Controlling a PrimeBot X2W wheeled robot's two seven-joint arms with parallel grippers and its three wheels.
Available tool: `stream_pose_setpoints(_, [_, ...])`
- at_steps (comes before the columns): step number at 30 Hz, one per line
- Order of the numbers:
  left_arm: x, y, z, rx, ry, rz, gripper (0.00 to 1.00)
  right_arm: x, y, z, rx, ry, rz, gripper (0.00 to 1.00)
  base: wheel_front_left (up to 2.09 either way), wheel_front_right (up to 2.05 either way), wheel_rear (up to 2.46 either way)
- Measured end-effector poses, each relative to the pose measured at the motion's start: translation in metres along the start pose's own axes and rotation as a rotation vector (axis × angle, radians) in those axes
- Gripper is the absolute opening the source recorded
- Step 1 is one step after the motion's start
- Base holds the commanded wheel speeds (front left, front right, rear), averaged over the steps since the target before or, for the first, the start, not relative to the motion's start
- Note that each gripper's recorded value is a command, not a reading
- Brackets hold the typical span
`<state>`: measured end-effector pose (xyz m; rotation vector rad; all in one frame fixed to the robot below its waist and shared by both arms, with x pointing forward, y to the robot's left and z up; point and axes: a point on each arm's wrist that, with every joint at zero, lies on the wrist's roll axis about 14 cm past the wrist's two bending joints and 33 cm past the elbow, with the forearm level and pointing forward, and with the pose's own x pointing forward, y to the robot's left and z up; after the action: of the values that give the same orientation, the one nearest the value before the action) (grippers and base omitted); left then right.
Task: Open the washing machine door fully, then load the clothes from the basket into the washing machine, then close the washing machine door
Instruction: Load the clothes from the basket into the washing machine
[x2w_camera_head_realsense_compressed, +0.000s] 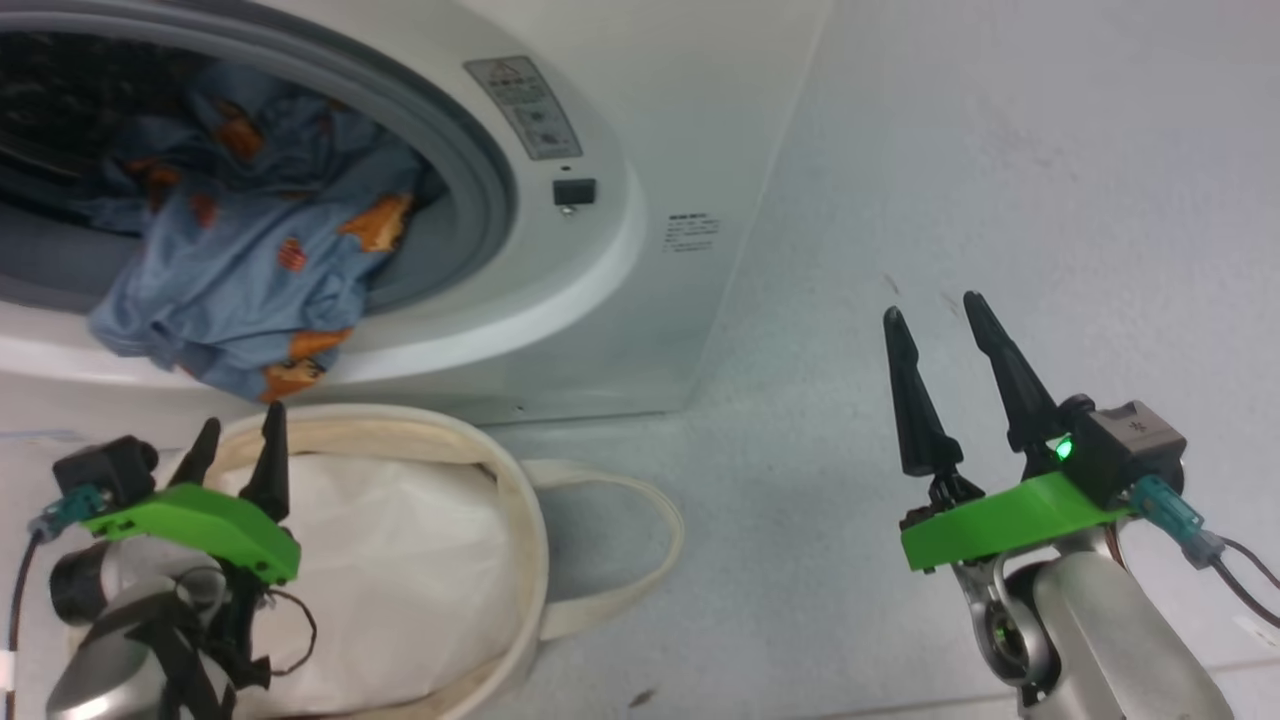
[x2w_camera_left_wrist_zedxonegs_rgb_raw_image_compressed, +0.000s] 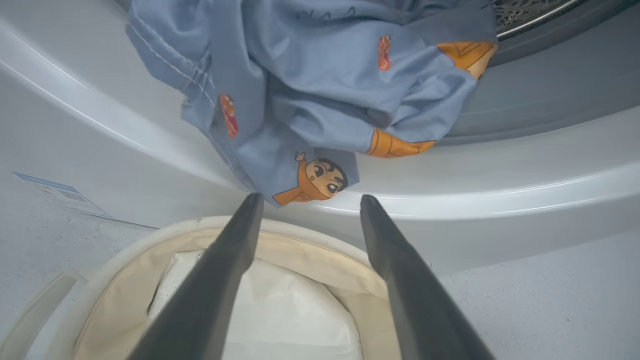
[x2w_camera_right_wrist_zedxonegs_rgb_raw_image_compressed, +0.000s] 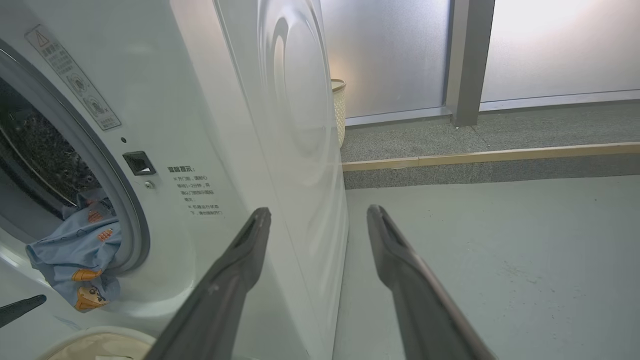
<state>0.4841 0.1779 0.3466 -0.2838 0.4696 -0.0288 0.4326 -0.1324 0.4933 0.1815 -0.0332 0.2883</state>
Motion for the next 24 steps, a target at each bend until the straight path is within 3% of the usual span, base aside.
stream_pose_setpoints(15, [0.052,0.015,-0.021,-0.028,0.093,0.048,1.00,0.003,-0.022,-0.031,-0.010,0.071,-0.065,1.00,0.00,0.00,0.00])
stream_pose_setpoints(24, [0.064,0.025,-0.008,-0.012,0.066,0.062,1.00,0.009,-0.024,-0.037,-0.010,0.075,-0.066,1.00,0.00,0.00,0.00])
